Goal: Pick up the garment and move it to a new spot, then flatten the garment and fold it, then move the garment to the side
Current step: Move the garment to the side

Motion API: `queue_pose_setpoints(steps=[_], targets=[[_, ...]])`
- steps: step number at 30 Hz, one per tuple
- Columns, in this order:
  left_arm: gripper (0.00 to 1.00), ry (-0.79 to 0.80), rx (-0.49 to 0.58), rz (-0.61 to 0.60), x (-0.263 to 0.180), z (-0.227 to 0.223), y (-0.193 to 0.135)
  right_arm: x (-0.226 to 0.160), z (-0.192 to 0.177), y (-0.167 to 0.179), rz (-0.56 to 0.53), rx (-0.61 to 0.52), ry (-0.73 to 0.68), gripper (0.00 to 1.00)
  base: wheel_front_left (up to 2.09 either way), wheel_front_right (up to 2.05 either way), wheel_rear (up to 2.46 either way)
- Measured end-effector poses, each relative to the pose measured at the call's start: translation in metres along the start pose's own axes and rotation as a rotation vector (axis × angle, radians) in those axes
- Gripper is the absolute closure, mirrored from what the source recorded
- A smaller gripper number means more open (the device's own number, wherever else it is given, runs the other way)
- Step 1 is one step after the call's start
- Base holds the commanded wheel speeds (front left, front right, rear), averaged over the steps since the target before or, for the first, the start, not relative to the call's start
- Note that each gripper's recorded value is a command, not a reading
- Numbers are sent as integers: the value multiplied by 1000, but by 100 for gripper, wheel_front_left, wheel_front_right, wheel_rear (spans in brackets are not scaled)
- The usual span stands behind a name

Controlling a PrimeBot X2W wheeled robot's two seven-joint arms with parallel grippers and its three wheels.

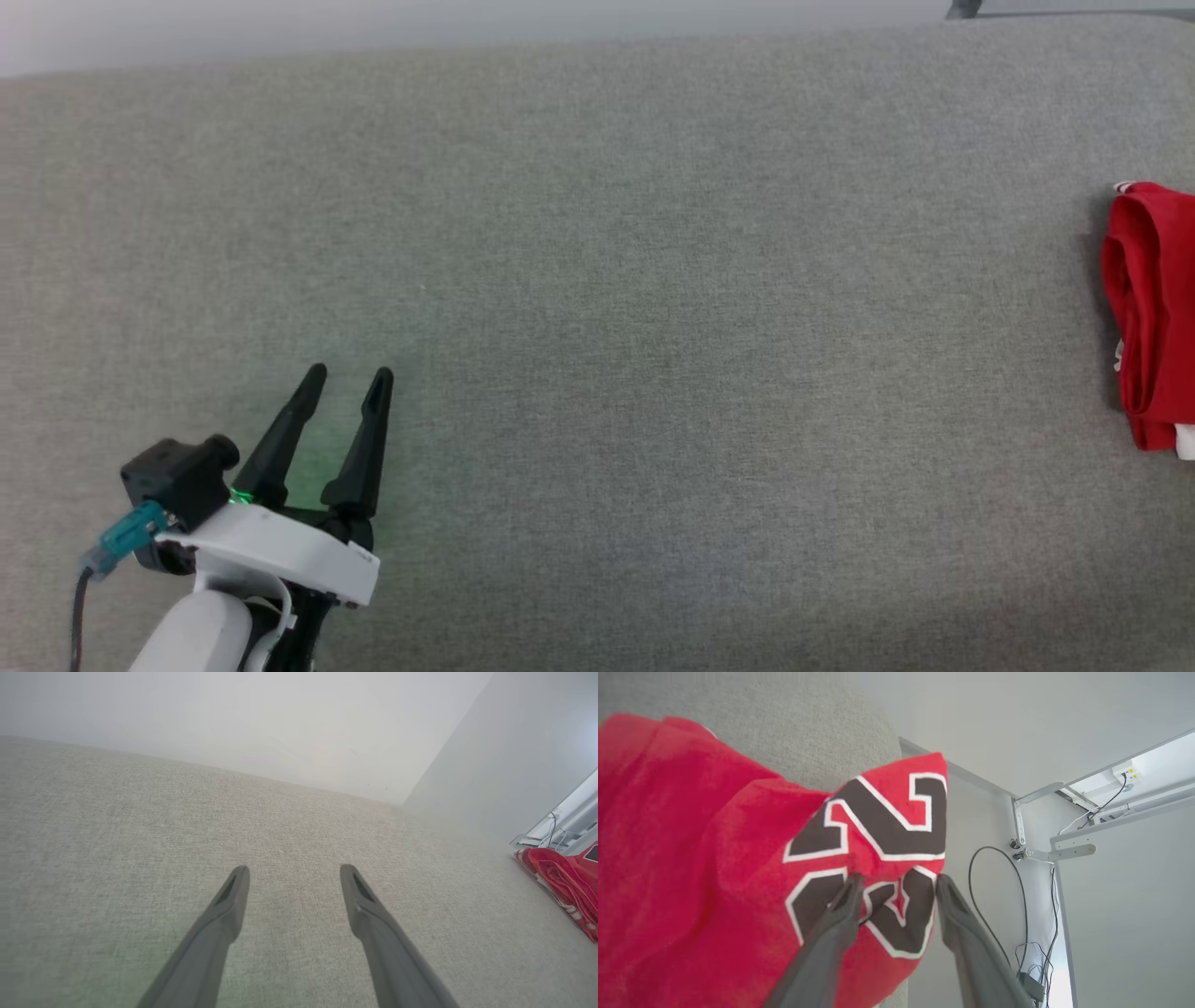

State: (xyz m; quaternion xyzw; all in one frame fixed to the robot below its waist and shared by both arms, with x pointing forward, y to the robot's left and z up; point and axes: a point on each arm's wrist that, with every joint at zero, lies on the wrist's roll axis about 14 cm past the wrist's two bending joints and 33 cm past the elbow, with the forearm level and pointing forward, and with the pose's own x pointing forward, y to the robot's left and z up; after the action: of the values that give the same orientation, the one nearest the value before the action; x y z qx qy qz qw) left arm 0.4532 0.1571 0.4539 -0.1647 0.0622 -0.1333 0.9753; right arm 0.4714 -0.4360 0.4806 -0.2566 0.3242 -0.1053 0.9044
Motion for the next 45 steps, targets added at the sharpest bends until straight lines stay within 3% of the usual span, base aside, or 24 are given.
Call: queue_pose_setpoints(steps=[13,28,45], targets=[[0,-59,14,40,-30,23,3,-19,46,16,20,52,-224,0,0,0,0],[0,-166,41,150,-110,55,18,-91,93,74,111,198,-636,0,0,0,0],[0,-234,65,313,-192,63,55,-163,88,149,215,302,-832,0,0,0,0]])
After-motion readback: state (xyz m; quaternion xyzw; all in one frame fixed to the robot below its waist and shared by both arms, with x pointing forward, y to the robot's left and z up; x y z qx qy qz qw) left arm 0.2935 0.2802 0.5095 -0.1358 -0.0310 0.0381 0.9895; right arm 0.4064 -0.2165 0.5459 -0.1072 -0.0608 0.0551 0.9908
